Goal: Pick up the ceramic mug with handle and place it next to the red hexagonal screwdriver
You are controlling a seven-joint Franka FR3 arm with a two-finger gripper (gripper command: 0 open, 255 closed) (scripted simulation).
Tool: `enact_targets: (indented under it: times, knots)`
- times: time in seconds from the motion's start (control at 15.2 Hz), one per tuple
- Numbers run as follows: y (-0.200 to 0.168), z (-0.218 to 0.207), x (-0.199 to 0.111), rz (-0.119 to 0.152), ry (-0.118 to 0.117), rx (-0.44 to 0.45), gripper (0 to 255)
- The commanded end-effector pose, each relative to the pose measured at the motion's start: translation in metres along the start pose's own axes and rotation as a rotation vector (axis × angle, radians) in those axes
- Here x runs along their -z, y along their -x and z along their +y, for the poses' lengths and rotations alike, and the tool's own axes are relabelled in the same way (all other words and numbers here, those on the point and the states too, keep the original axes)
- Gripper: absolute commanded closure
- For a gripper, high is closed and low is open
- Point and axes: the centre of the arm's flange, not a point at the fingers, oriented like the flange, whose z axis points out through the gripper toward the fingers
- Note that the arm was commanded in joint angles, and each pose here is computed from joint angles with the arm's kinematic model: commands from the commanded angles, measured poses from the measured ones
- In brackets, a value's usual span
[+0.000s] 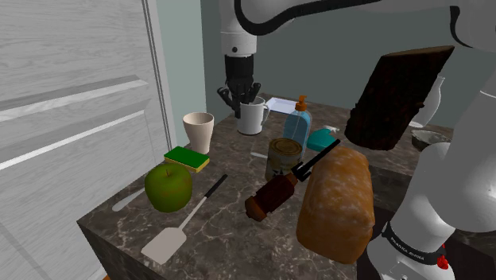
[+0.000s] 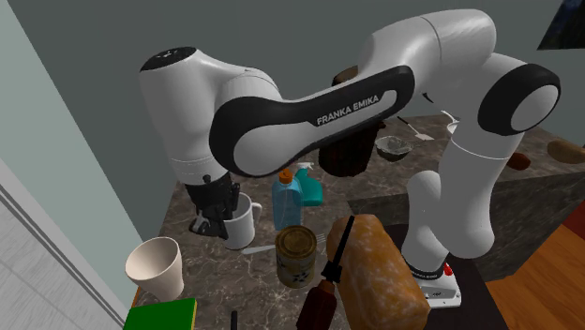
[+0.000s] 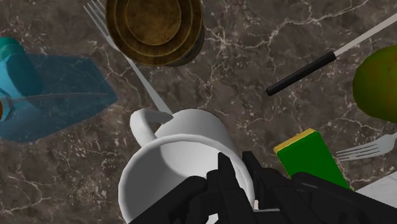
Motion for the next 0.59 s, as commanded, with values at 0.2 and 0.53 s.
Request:
enact_targets:
  times: [0.2, 0.53]
  knots:
    - [0.0, -0.002, -0.026, 0.001, 0.0, 0.0, 255]
    - [0.0, -0.004, -0.053, 0.001, 0.0, 0.0, 255]
